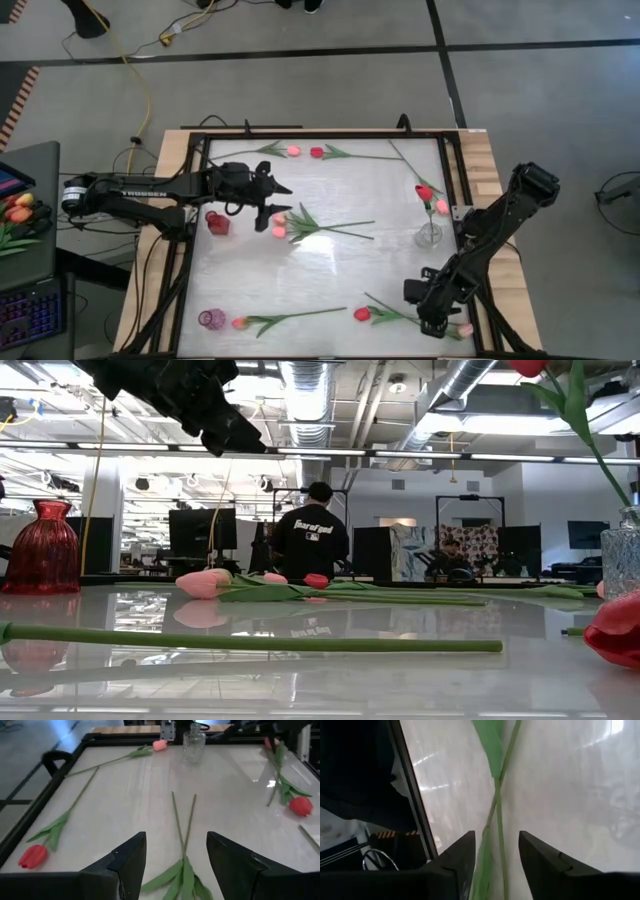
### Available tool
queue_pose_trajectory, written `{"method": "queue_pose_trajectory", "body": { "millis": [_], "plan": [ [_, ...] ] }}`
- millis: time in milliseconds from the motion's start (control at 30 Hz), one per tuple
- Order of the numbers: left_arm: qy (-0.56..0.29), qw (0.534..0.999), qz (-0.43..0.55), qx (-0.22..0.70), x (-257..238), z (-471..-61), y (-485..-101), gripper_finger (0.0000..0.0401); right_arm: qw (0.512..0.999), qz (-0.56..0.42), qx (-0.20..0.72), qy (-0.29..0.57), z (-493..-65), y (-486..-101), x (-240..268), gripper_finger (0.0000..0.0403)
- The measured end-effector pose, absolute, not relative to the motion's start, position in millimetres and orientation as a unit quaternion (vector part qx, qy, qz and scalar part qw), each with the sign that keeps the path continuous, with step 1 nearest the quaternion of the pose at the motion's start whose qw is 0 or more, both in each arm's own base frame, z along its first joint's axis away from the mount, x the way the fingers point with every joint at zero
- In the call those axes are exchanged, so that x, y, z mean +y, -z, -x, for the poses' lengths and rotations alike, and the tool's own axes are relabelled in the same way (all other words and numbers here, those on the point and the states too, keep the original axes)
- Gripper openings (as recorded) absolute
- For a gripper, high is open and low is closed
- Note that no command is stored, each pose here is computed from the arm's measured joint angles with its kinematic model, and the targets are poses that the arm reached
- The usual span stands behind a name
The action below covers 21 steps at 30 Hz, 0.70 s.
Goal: Sort flowers into vase by color
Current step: Put the bottom red flower into the transparent flower vase
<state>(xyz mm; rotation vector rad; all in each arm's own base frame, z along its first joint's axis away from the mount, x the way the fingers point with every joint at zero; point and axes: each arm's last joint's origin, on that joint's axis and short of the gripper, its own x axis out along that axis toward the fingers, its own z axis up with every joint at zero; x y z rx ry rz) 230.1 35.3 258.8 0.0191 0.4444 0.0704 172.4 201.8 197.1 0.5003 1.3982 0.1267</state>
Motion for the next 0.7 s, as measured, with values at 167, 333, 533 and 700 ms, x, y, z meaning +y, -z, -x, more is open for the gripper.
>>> {"method": "queue_pose_trajectory", "body": {
  "millis": [167,333,533,700],
  "plan": [
    [-0.039,0.976,-0.011,0.213,36,-231,-260,0.0197,0.736,-0.200,0.644,-0.065,-167,-193,204,0.0164],
    [-0.039,0.976,-0.008,0.212,36,-231,-260,0.0197,0.732,-0.118,0.665,-0.088,-164,-173,212,0.0166],
    [-0.040,0.977,-0.006,0.211,36,-231,-260,0.0197,0.723,-0.089,0.681,-0.079,-171,-151,216,0.0166],
    [-0.040,0.977,-0.005,0.211,36,-231,-260,0.0197,0.718,-0.107,0.681,-0.100,-175,-147,221,0.0166]
  ]
}}
